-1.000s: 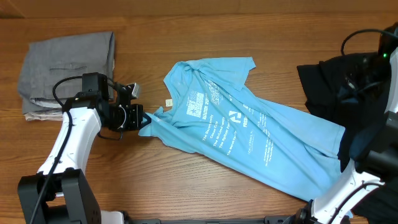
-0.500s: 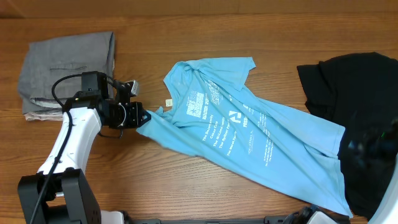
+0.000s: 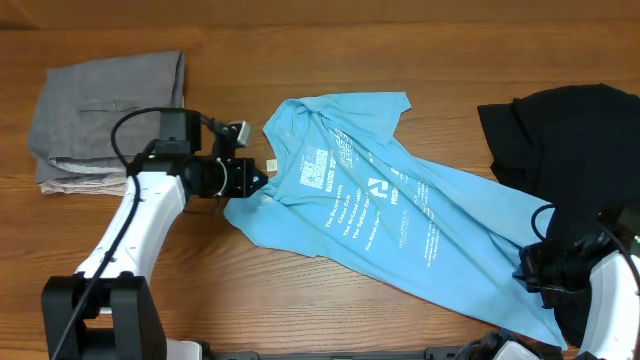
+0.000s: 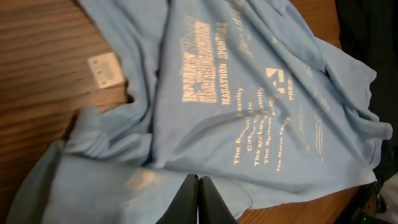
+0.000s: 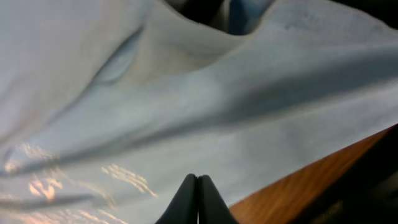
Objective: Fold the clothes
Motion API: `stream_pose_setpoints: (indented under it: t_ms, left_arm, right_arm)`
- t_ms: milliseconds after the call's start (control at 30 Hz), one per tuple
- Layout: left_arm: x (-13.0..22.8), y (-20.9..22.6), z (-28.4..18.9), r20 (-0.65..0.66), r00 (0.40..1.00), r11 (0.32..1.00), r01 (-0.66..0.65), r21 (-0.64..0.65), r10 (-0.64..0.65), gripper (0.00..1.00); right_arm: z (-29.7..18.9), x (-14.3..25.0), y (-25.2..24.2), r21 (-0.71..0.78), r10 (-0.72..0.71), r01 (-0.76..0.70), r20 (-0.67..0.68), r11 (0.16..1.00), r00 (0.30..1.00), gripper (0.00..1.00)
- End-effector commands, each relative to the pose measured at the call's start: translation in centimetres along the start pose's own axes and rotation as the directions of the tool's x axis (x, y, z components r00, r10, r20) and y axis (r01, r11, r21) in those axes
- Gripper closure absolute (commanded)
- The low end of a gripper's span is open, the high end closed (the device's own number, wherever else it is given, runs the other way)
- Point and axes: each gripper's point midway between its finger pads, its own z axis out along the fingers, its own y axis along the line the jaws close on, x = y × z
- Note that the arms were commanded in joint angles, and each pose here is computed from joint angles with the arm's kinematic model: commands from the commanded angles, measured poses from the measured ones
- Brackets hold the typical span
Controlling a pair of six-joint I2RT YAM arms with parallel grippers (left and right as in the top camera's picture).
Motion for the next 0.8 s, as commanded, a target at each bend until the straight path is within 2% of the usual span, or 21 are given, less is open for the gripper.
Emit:
stream_pose_setpoints:
  t_ms: [0,300,500,767]
  left_arm:
    - [-0.2,-1.4,0.3,0.007,0.999,0.999,-0.032,0.032,0.031,0.96]
    - [-0.2,-1.7,0.4,0.007,0.999,0.998,-0.041,0.036,0.041,0.96]
    - [0.3,-1.3,0.4,-0.013,1.0,1.0,-0.027,0.015,0.027,0.96]
    - [0.5,-1.1,0.4,-0.021,1.0,1.0,-0.021,0.002,0.021,0.96]
  right_arm:
    - [1.1,0.1,-1.0,0.029,0.114,-0.114,0.003,0.993,0.993,0.96]
    - [4.7,-1.2,-4.7,0.128,0.274,-0.29,0.133,0.948,0.953,0.96]
    - [6.5,-2.6,-4.2,0.123,0.261,-0.278,0.136,0.953,0.956,0.96]
    - [10.0,-4.7,-5.0,0.235,0.231,-0.254,0.122,0.938,0.965,0.96]
